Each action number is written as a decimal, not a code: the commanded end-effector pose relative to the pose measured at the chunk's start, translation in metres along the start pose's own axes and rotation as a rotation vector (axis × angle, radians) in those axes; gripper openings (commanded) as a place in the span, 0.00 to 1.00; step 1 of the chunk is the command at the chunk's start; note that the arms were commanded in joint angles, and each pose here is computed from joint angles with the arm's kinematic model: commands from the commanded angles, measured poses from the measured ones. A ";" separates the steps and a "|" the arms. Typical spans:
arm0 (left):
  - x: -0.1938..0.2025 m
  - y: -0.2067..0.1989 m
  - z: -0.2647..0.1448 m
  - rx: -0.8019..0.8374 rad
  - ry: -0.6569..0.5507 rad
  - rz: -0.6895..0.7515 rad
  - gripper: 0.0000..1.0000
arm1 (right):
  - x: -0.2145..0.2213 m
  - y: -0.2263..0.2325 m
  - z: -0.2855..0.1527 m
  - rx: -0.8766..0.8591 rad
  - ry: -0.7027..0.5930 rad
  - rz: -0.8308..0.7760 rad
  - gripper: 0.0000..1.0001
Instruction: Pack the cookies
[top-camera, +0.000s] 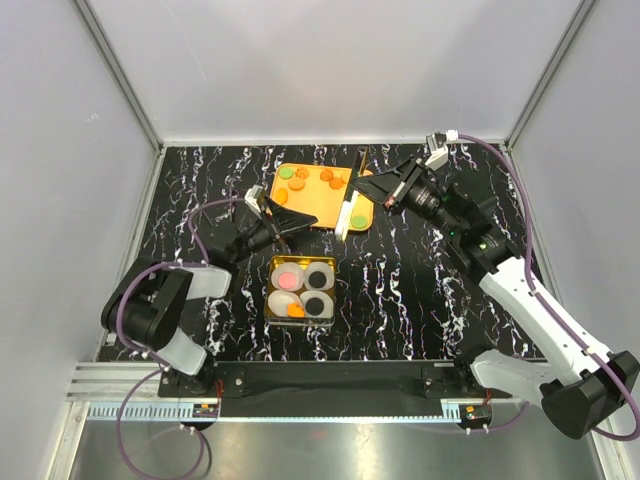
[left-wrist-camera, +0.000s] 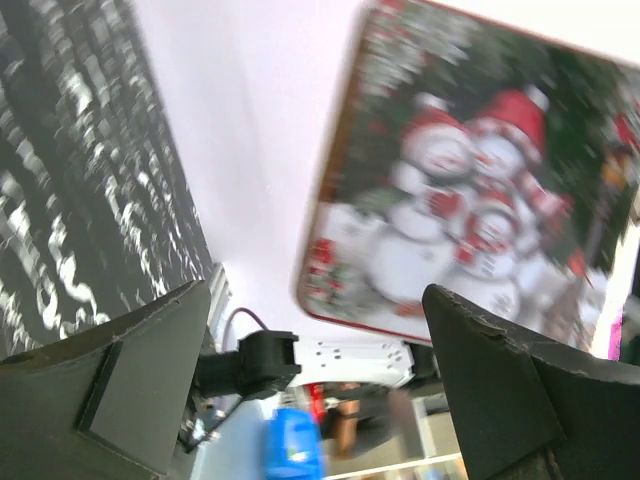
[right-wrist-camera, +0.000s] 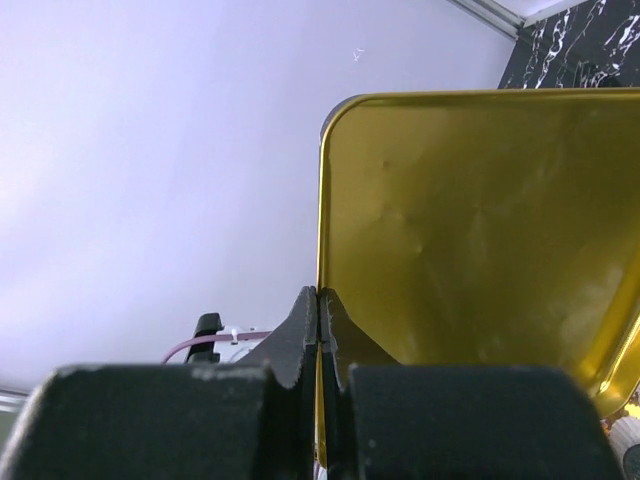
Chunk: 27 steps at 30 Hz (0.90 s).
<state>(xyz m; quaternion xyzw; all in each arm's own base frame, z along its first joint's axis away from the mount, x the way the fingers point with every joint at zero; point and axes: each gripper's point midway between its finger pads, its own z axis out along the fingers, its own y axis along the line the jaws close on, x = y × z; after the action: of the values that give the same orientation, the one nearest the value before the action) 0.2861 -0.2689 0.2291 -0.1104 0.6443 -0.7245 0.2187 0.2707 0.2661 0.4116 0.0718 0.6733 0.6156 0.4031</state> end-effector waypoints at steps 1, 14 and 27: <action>0.016 -0.067 -0.016 0.281 0.031 0.182 0.94 | -0.012 0.031 -0.011 -0.115 -0.055 -0.015 0.00; 0.022 -0.091 -0.028 0.108 -0.228 -0.042 0.97 | -0.013 0.016 -0.005 -0.151 -0.101 -0.009 0.00; 0.046 -0.113 -0.034 0.083 -0.280 -0.282 0.99 | -0.016 0.017 -0.005 -0.202 -0.134 -0.041 0.00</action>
<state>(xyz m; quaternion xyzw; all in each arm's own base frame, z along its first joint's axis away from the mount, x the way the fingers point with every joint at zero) 0.2080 -0.2466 0.3119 -0.2576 0.5831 -0.7376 0.2229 0.2734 0.2629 0.4030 0.0745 0.6287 0.6456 0.4271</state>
